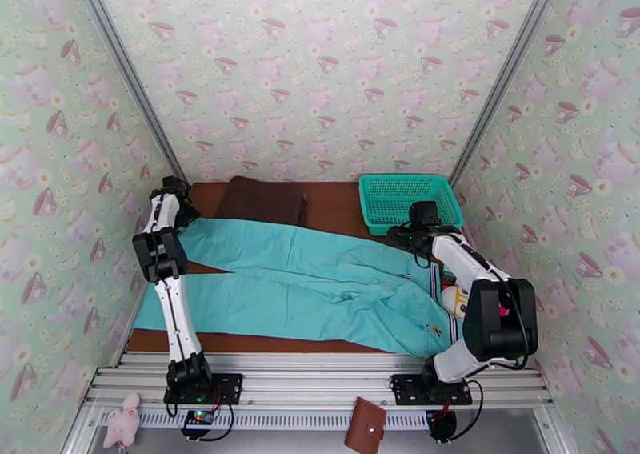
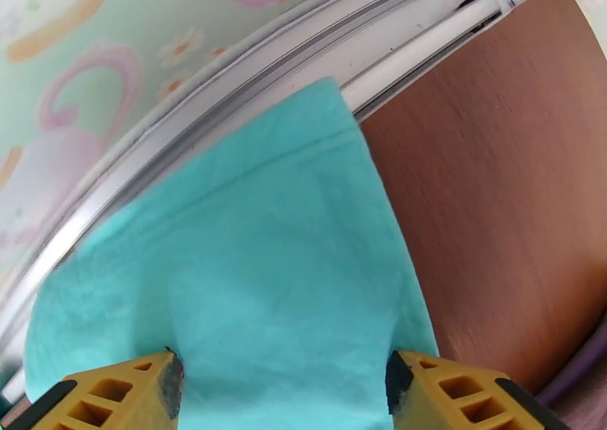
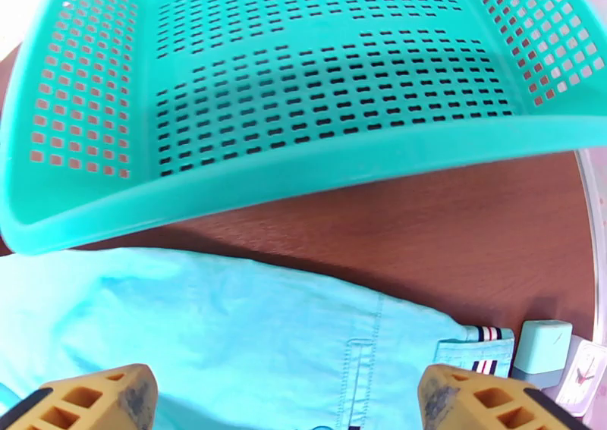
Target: Fold and stack the trousers
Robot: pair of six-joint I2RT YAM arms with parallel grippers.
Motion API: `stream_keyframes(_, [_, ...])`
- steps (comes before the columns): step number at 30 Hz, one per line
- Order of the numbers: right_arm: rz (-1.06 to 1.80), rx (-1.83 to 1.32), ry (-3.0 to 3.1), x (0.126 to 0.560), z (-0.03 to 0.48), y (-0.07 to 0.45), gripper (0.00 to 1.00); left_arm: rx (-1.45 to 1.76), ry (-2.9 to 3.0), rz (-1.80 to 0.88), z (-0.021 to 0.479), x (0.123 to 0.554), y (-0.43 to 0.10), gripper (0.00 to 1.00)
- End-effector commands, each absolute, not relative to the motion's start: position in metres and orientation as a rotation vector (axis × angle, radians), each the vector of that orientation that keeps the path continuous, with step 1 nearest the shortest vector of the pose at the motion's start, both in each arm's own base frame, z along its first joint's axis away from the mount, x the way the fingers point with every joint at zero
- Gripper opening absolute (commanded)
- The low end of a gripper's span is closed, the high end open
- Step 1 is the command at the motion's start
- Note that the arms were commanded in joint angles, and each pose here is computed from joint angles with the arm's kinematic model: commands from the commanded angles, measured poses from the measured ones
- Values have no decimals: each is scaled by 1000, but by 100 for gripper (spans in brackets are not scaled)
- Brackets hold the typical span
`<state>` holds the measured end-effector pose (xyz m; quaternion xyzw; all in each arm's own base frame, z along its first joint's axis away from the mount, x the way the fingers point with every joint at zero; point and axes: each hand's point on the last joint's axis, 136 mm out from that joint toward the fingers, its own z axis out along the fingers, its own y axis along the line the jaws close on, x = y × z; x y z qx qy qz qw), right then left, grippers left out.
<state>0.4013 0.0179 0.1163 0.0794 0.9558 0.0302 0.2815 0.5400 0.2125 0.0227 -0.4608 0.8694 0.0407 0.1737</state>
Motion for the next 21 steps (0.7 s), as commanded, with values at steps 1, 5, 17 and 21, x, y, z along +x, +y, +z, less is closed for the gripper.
stream_keyframes(1, [117,205,2528,396,134,21,95,-1356,2546,149,16,519,190,74])
stream_keyframes(5, [154,205,2498,394,146,25,95,-1295,2569,80,16,509,154,75])
stream_keyframes(17, [174,182,2514,392,141,30,95,-1164,2385,95,80,511,149,81])
stream_keyframes(21, [154,181,2536,390,132,28,95,-1220,2356,202,83,517,175,80])
